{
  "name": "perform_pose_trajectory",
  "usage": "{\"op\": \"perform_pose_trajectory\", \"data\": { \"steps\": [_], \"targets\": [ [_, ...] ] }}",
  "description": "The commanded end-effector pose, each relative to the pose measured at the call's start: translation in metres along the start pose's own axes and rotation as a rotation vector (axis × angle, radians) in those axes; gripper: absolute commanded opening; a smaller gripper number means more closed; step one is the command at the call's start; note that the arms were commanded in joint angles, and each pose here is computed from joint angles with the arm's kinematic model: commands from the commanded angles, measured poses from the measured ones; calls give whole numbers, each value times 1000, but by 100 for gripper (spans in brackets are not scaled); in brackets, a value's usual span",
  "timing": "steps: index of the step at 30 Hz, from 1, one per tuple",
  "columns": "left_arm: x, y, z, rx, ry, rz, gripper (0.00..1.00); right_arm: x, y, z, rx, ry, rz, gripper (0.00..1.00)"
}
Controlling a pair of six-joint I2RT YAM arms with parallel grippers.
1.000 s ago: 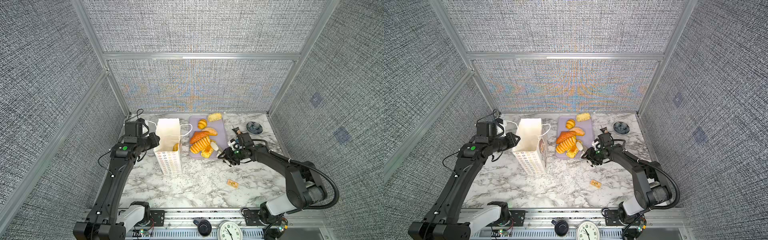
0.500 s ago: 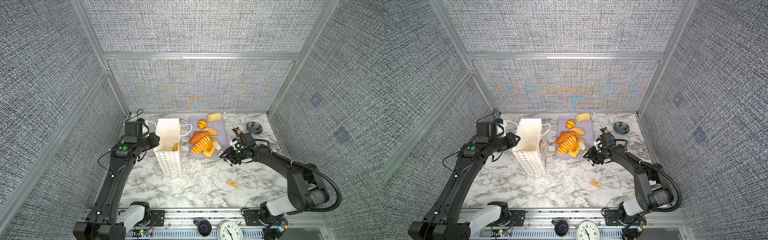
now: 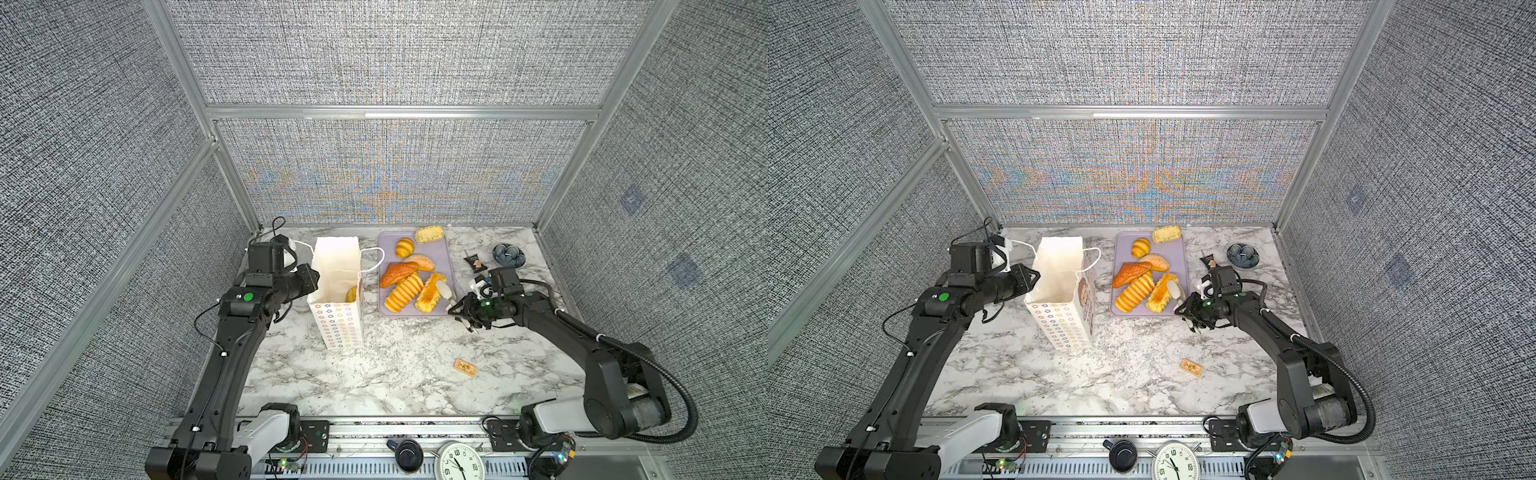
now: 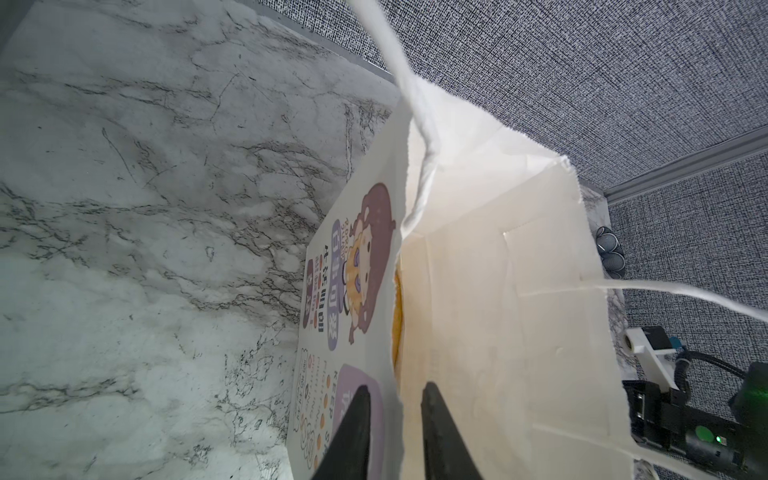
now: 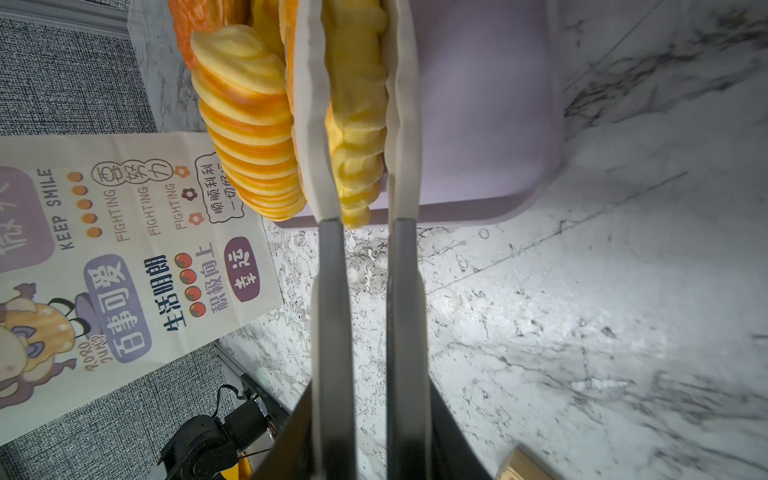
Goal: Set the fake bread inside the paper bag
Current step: 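Lower the tongs onto the ridged yellow pastry and close on it, then lift the ridged yellow pastry with the tongs off the tray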
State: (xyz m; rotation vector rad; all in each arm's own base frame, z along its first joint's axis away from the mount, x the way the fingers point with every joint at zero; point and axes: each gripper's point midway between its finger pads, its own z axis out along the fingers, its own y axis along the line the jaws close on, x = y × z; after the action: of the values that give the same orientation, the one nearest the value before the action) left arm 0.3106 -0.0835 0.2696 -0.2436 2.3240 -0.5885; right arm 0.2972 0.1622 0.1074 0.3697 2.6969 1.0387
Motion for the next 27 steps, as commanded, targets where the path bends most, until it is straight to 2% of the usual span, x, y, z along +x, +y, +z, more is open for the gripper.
{"op": "perform_pose_trajectory", "data": {
  "steps": [1, 8, 27],
  "targets": [
    [-6, -2, -4, -1, -27, 11, 25, -2, 2, -6, 2, -13, -25, 32],
    [-6, -1, -5, -3, -30, 9, 24, -2, 3, -14, 15, -28, -39, 32],
    [-4, -1, -2, 4, -24, 6, 10, -9, 33, -55, -16, -100, -95, 31]
  ]
}}
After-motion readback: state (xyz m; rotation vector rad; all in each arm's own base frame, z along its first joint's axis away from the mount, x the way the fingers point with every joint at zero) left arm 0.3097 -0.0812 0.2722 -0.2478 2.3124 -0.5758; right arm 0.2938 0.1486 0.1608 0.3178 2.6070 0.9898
